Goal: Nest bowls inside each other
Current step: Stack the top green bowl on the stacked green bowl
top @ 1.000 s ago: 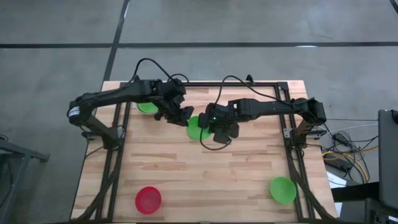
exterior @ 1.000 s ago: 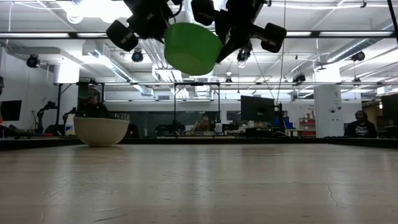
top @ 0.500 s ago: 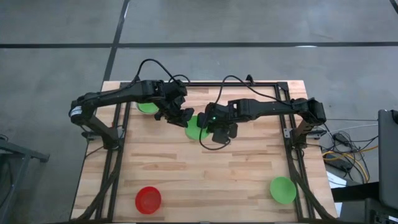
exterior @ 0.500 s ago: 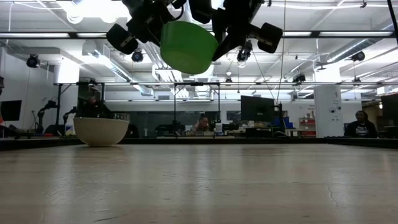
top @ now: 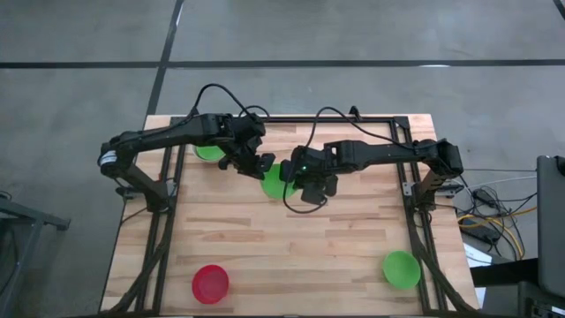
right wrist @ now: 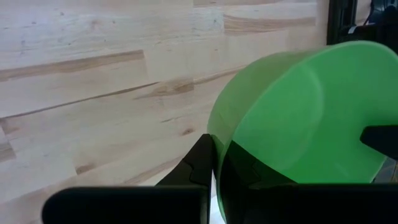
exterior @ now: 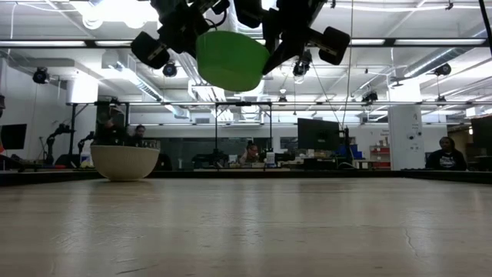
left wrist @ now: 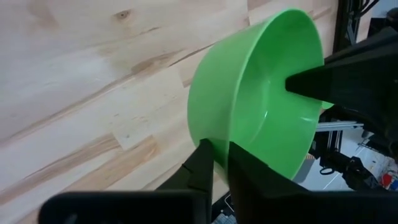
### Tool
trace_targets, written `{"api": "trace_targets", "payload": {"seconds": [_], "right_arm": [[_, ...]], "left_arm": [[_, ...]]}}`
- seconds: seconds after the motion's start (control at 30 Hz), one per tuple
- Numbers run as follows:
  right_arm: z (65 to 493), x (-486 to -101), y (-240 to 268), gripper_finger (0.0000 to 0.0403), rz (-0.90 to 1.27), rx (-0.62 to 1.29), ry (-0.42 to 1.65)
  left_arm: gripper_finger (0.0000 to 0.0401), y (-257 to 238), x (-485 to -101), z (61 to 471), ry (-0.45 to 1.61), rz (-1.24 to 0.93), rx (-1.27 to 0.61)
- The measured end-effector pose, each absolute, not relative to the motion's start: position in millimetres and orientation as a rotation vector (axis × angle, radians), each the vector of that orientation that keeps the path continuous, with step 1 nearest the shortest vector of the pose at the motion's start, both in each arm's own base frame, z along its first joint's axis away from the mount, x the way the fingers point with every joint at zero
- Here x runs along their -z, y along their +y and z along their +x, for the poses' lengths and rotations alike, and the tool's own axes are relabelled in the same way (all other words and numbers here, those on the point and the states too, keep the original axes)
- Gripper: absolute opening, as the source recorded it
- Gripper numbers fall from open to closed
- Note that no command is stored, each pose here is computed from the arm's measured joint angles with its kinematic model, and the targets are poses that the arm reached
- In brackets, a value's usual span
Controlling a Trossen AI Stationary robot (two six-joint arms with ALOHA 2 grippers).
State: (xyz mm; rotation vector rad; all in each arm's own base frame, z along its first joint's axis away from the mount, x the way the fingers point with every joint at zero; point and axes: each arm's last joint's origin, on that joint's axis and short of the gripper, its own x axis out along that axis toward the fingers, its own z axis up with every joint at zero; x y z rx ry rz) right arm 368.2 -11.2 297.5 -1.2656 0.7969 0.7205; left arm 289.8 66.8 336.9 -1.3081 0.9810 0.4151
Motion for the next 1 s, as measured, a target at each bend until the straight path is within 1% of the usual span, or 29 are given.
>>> {"api": "trace_targets", "payload": {"seconds": [0.13, 0.63, 0.77, 0.87, 1.0], "right_arm": [[368.3, -297.5, -11.2, 0.0009, -1.266, -0.72, 0.796], [368.7, -298.2, -11.2, 0.0009, -1.269, -0.716, 0.792], [369.9, -299.0, -11.2, 0.001, -1.194, -0.665, 0.802], [371.2, -300.1, -10.5, 0.0019, -1.131, -0.623, 0.803], [371.6, -302.6, -10.6, 0.0041, -1.131, -0.611, 0.789]], "left_arm": [[0.0027, 66.8, -336.5, 289.7, 0.983, -1.303, -0.416], [0.0024, 66.7, -335.7, 288.6, 0.993, -1.289, -0.423], [0.0024, 66.7, -335.4, 288.1, 0.999, -1.287, -0.425], [0.0024, 67.3, -335.4, 287.8, 0.999, -1.285, -0.428], [0.0024, 67.5, -335.3, 287.8, 0.998, -1.282, -0.429]]}}
